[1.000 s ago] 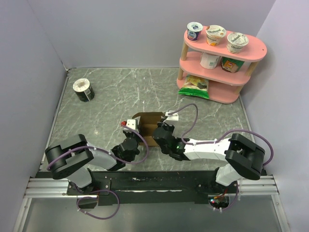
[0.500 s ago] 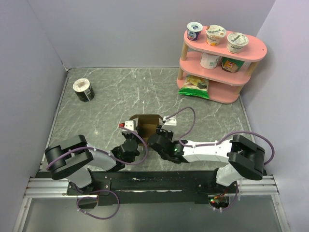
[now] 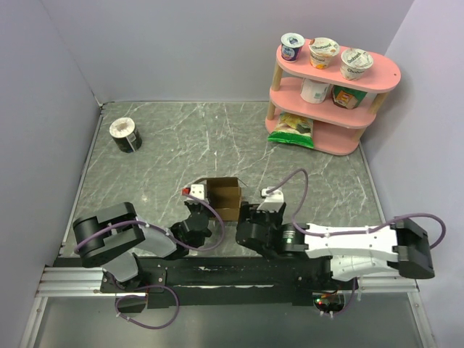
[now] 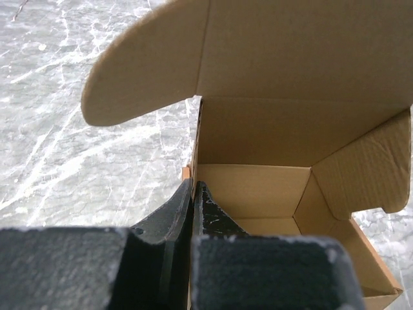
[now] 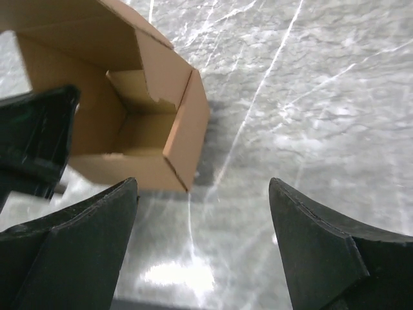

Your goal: Fold the paper box

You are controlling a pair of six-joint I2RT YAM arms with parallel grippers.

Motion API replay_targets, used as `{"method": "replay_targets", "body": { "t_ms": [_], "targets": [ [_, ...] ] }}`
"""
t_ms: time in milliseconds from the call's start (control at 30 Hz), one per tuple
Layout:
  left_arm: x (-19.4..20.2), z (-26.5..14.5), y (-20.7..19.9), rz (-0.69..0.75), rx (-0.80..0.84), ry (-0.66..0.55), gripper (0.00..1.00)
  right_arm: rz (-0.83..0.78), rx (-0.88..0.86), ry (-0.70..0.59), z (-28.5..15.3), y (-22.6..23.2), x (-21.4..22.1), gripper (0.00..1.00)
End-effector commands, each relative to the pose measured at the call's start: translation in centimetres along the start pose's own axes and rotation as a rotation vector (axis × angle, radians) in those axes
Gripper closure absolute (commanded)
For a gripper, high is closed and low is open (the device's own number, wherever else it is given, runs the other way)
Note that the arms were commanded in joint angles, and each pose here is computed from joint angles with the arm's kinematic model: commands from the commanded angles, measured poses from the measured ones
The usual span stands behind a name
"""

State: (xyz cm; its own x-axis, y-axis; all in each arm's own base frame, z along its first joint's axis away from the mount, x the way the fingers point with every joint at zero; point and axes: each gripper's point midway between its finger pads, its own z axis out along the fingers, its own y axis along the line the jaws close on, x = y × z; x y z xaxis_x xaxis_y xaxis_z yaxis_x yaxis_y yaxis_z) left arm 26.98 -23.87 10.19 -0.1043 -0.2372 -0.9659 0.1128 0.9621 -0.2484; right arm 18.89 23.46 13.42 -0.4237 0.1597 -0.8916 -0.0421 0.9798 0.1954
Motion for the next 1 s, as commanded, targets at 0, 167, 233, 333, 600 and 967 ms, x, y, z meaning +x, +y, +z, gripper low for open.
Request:
{"method": "replay_targets", "body": {
  "t_ms": [0, 167, 233, 333, 600, 967],
  "targets": [
    [2.1, -0.3, 0.8, 0.119, -0.012, 0.052, 0.96, 0.031, 0.014, -0.109, -2.4, -1.5, -4.8, 0.13],
    [2.2, -0.5, 0.6, 0.13, -0.005, 0.054, 0.96, 0.104, -0.219, -0.261, -4.6, 1.0, -11.3, 0.26],
    [2.1, -0.5, 0.4, 0.135, -0.001, 0.052, 0.96, 0.156, -0.259, -0.274, -4.2, 0.5, -12.9, 0.36],
    [2.1, -0.5, 0.1, 0.141, 0.002, 0.05, 0.96, 0.176, -0.3, -0.249, -2.8, 1.1, -15.0, 0.4],
    [2.3, -0.6, -0.6, 0.161, 0.016, 0.052, 0.96, 0.052, -0.337, -0.206, 2.4, 6.9, -17.3, 0.36],
    [2.5, -1.0, -0.4, 0.176, -0.003, 0.081, 0.78, 0.02, -0.369, 0.036, 5.4, 9.5, -9.1, 0.34]
  ]
}}
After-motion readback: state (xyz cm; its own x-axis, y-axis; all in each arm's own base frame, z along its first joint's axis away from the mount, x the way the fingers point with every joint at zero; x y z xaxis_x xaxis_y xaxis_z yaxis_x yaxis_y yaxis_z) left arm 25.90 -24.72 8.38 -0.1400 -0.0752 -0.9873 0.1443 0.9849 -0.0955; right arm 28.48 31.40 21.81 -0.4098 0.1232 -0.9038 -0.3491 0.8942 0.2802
